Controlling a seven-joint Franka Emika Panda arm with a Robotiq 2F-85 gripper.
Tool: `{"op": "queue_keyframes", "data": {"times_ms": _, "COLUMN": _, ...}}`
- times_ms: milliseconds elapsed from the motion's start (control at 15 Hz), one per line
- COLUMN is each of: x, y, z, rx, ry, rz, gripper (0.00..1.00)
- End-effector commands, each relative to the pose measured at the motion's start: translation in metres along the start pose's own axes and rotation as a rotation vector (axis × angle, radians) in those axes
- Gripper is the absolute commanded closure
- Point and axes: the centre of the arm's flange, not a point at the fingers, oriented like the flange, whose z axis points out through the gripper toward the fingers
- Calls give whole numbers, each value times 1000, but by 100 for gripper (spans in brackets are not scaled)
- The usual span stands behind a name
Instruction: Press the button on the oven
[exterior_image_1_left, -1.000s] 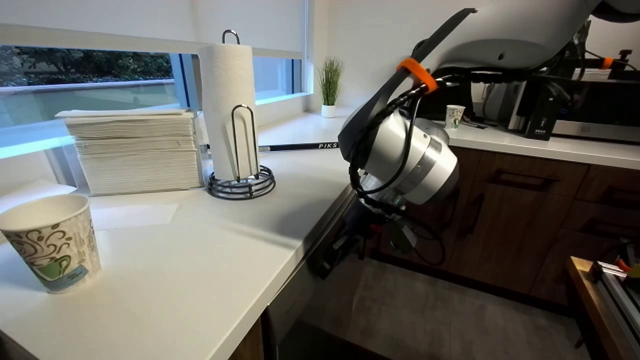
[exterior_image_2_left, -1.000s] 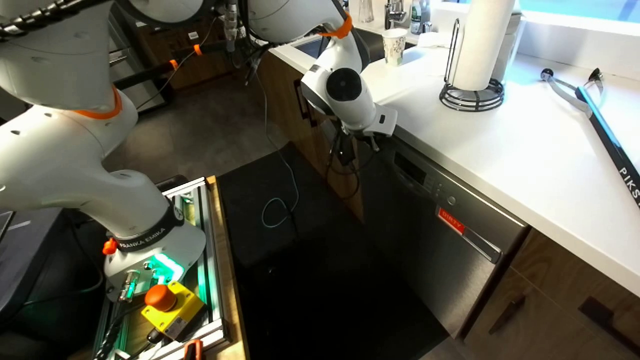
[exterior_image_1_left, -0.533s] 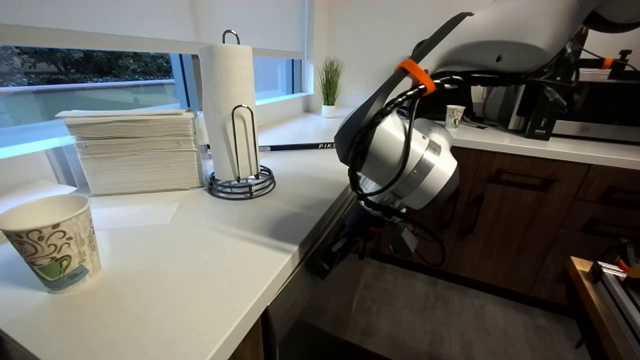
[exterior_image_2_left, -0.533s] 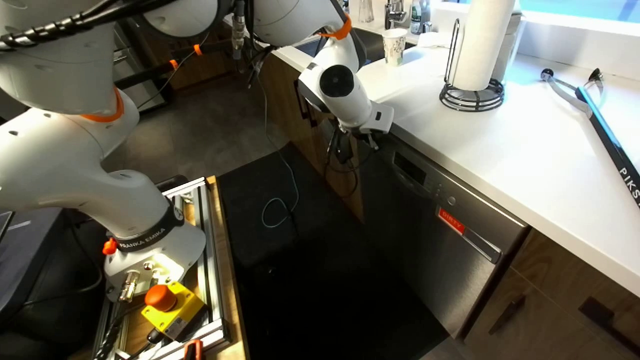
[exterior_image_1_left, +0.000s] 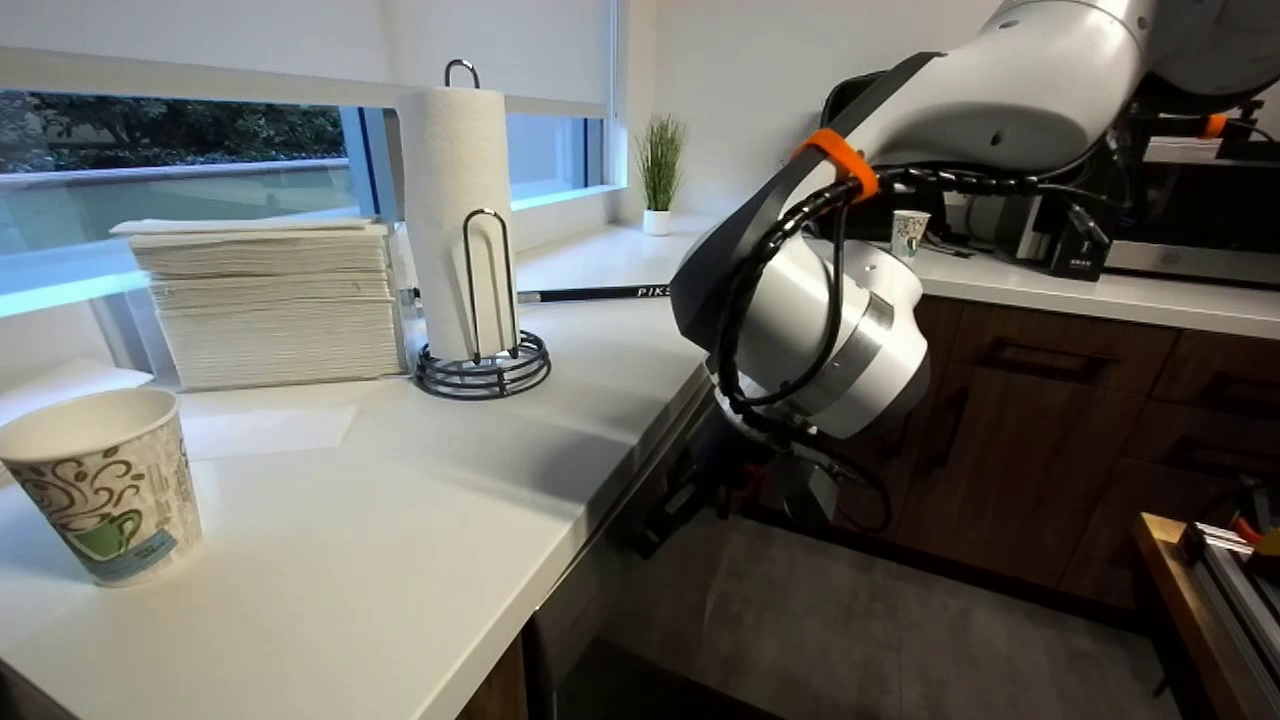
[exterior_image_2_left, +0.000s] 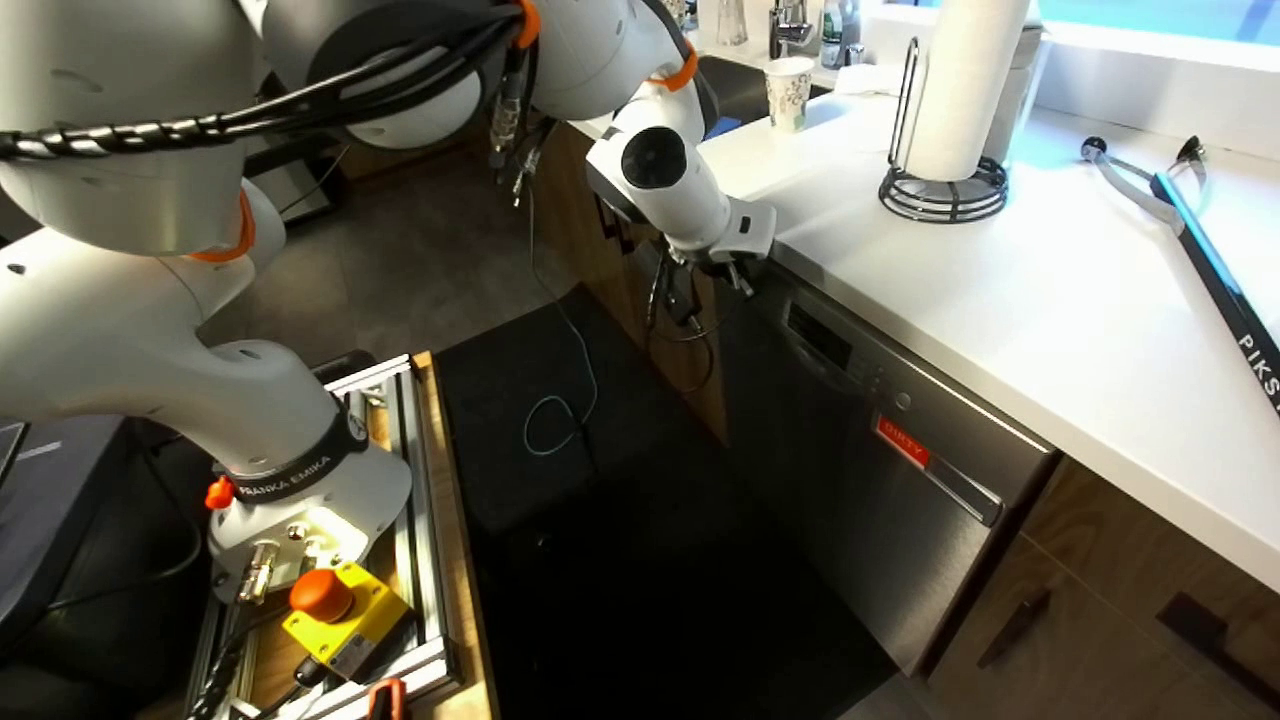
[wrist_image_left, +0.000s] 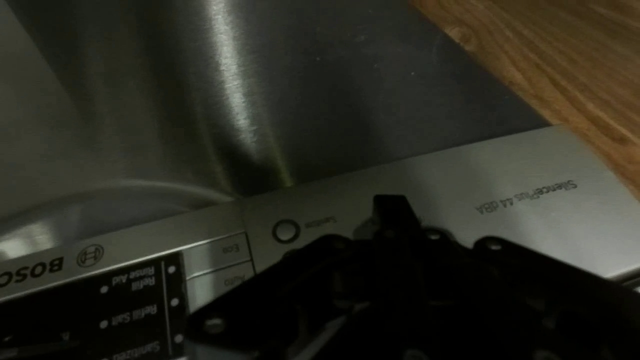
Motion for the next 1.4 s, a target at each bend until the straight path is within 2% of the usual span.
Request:
{"op": "queue_keyframes", "data": {"times_ms": 0, "x": -16, "y": -2, "z": -8, "rx": 22, "ry": -78, "rz": 30, "gripper": 100}}
{"op": "queue_keyframes", "data": {"times_ms": 133, "x": -34, "y": -4, "z": -23, "rx": -1, "ry": -150, "rz": 69, "gripper": 100}}
{"op": "queue_keyframes", "data": {"times_ms": 267, "x": -52, "y": -8, "z": -40, "rx": -58, "ry": -201, "rz": 99, "gripper": 100}}
{"op": "queue_keyframes", "data": {"times_ms": 533, "x": -74, "y": -28, "z": -89, "rx": -139, "ry": -241, "rz": 112, "gripper": 100}}
{"op": "queue_keyframes", "data": {"times_ms": 600, "x": -78, "y": -36, "z": -106, "rx": -159, "ry": -245, "rz": 96, "gripper": 74}}
{"op": "queue_keyframes", "data": {"times_ms": 667, "x": -84, "y": -40, "z": -116, "rx": -206, "ry": -232, "rz": 94, "gripper": 73}}
{"op": "queue_keyframes", "data": {"times_ms": 733, "x": -86, "y": -48, "z": -126, "rx": -216, "ry": -214, "rz": 86, "gripper": 67}}
{"op": "queue_keyframes", "data": {"times_ms": 933, "x": -85, "y": -70, "z": -158, "rx": -262, "ry": -160, "rz": 29, "gripper": 44}}
{"op": "queue_keyframes", "data": {"times_ms": 1133, "x": -75, "y": -95, "z": -190, "rx": -317, "ry": -151, "rz": -5, "gripper": 22}}
{"op": "queue_keyframes", "data": {"times_ms": 1333, "x": -62, "y": -117, "z": -224, "rx": -417, "ry": -110, "rz": 12, "gripper": 0}}
